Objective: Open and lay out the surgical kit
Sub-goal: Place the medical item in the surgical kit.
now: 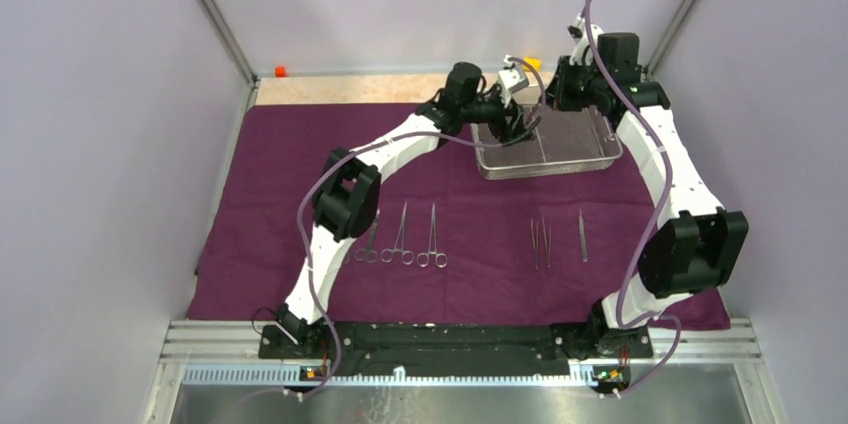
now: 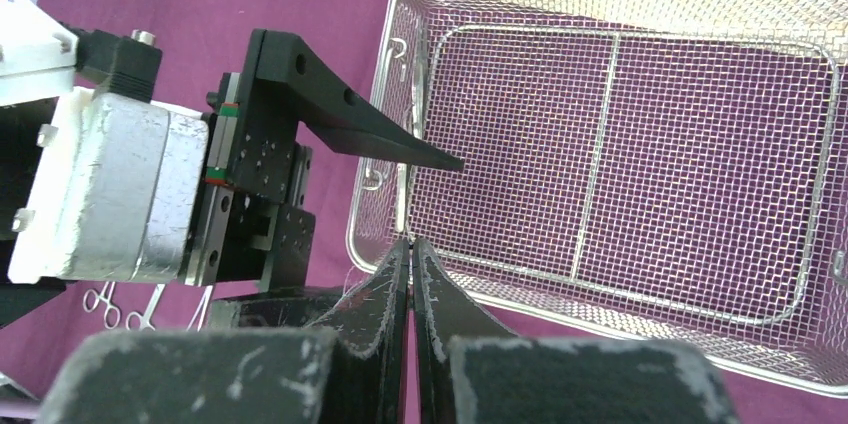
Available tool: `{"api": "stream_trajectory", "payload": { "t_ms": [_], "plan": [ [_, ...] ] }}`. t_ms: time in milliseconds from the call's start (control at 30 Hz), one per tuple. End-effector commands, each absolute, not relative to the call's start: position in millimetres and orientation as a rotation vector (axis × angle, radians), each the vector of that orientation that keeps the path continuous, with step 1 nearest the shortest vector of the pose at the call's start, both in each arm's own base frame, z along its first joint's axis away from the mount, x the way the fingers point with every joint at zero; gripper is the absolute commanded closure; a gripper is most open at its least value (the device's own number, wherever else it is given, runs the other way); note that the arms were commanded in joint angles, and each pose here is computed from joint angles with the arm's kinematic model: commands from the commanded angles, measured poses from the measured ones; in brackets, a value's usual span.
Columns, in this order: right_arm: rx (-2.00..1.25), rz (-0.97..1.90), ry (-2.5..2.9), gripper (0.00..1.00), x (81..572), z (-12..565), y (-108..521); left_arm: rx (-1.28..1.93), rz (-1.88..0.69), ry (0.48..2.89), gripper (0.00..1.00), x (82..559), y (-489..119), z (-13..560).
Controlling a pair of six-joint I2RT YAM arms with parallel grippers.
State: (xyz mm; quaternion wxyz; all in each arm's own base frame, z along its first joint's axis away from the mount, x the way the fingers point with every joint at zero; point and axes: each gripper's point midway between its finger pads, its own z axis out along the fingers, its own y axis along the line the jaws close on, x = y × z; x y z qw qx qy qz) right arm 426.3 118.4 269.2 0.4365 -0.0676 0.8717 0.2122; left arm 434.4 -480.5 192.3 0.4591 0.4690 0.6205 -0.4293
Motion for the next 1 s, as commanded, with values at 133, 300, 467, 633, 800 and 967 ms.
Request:
{"api": "stream_trajectory", "payload": {
  "t_ms": [133,300,467,633,800,967],
  "plan": [
    [-0.201,0.545,2.067,1.0,420,300,127,1.156,-1.1,1.422,0.49,436,-493,213],
    [-0.197,0.533,2.065,1.0,422,298,125,1.164,-1.144,1.427,0.67,432,-495,208],
    [-0.193,0.529,2.072,1.0,425,291,124,1.167,-1.189,1.437,0.92,426,-496,208],
    [-0.207,0.565,2.051,1.0,426,284,130,1.135,-1.253,1.491,1.0,417,-492,214],
    [-0.208,0.569,1.967,0.82,423,290,131,1.119,-1.294,1.537,1.0,405,-480,220],
    [-0.218,0.564,1.901,0.56,417,297,130,1.102,-1.313,1.567,1.0,393,-468,224]
  ]
}}
